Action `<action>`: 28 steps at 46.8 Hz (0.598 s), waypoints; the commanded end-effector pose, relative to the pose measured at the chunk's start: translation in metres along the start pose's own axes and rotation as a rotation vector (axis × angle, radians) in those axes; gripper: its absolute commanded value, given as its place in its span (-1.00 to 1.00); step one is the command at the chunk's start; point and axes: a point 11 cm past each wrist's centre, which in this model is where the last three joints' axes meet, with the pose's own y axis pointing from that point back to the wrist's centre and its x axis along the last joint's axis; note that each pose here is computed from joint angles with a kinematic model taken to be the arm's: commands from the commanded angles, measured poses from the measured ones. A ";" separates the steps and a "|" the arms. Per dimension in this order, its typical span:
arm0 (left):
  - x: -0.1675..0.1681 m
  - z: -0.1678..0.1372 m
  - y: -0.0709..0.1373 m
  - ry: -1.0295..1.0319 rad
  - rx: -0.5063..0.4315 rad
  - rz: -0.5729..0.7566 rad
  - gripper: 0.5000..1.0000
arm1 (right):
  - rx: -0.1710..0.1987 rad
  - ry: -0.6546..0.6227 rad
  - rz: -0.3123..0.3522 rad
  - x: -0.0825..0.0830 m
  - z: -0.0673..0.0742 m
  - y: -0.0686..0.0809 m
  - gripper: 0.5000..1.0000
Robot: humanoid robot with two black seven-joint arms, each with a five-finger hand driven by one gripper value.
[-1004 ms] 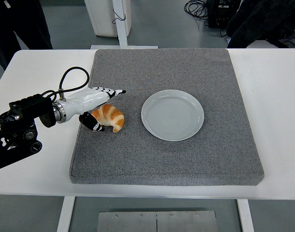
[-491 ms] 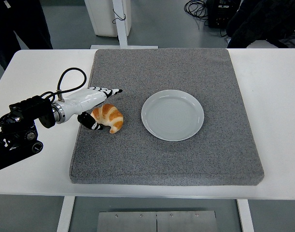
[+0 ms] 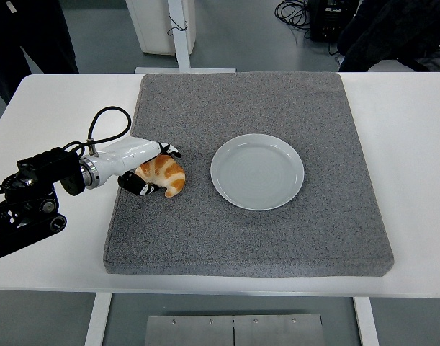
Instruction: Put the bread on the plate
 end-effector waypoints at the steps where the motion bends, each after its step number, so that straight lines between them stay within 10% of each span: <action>1: -0.001 0.001 0.000 0.002 -0.001 -0.001 0.01 | -0.001 0.000 0.000 0.000 0.000 0.000 1.00; 10: -0.002 0.000 0.000 0.005 0.000 -0.004 -1.00 | 0.000 0.000 0.000 0.000 0.000 0.000 1.00; 28: 0.044 -0.008 0.008 -0.031 -0.015 0.076 -1.00 | 0.000 0.000 0.000 0.000 0.000 0.000 1.00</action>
